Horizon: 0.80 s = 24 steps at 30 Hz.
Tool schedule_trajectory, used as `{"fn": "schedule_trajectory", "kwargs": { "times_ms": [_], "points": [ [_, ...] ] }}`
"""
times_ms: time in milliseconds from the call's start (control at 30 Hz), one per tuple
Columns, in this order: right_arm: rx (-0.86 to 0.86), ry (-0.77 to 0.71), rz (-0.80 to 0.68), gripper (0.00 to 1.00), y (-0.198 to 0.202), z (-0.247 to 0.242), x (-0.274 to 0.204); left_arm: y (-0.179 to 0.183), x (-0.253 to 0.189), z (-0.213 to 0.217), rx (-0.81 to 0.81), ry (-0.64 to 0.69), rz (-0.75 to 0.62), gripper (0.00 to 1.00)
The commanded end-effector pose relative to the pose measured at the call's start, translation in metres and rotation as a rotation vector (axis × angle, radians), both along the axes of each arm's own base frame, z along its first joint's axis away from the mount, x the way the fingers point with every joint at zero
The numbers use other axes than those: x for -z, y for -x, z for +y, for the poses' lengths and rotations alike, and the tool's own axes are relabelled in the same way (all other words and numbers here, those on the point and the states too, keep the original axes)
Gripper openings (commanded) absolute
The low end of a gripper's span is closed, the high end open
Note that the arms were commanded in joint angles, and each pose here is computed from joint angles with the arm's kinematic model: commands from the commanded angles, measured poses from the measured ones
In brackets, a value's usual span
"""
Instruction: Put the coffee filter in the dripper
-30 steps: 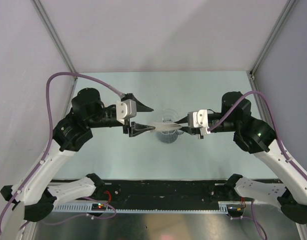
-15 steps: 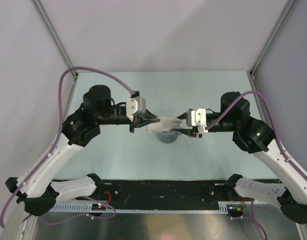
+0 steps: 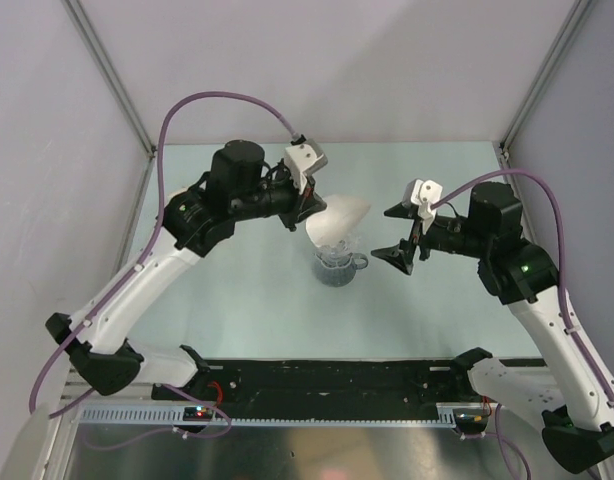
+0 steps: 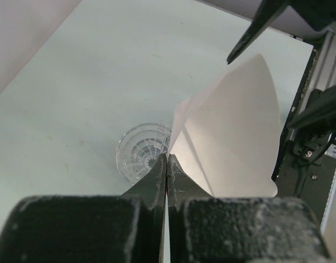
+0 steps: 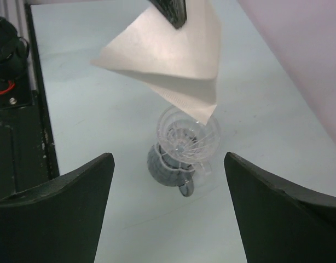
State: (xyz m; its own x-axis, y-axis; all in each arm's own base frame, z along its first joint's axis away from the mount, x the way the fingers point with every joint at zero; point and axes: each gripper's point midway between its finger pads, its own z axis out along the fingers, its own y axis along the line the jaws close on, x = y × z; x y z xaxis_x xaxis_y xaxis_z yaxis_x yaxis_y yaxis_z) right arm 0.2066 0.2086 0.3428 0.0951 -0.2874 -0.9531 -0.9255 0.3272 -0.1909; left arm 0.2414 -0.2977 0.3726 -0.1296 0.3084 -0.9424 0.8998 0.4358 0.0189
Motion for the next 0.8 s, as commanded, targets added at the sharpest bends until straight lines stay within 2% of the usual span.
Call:
{"fn": "schedule_trajectory", "kwargs": {
  "times_ms": [0,67,167,333,467,633,767],
  "points": [
    [0.090,-0.048,-0.122,0.91,-0.019,-0.002,-0.028,-0.009,-0.016,0.001,-0.141,0.078,0.117,0.00],
    [0.113,-0.020,-0.187,0.96,-0.028,-0.001,-0.027,-0.007,-0.020,-0.005,-0.156,0.130,0.202,0.00],
    [0.095,0.055,-0.266,0.99,-0.034,0.005,-0.014,0.001,-0.026,-0.013,-0.128,0.200,0.324,0.00],
    [0.104,0.144,-0.372,0.99,-0.049,0.005,-0.004,0.015,-0.036,-0.020,-0.064,0.251,0.395,0.00],
    [0.126,0.118,-0.421,0.99,-0.061,0.009,-0.013,0.019,-0.037,-0.025,-0.054,0.281,0.455,0.00],
    [0.105,0.053,-0.478,0.98,-0.062,0.021,-0.031,0.011,-0.034,-0.025,-0.123,0.303,0.488,0.00],
    [0.046,0.038,-0.499,0.89,-0.052,0.028,-0.035,-0.002,-0.032,-0.019,-0.220,0.325,0.497,0.00]
  ]
}}
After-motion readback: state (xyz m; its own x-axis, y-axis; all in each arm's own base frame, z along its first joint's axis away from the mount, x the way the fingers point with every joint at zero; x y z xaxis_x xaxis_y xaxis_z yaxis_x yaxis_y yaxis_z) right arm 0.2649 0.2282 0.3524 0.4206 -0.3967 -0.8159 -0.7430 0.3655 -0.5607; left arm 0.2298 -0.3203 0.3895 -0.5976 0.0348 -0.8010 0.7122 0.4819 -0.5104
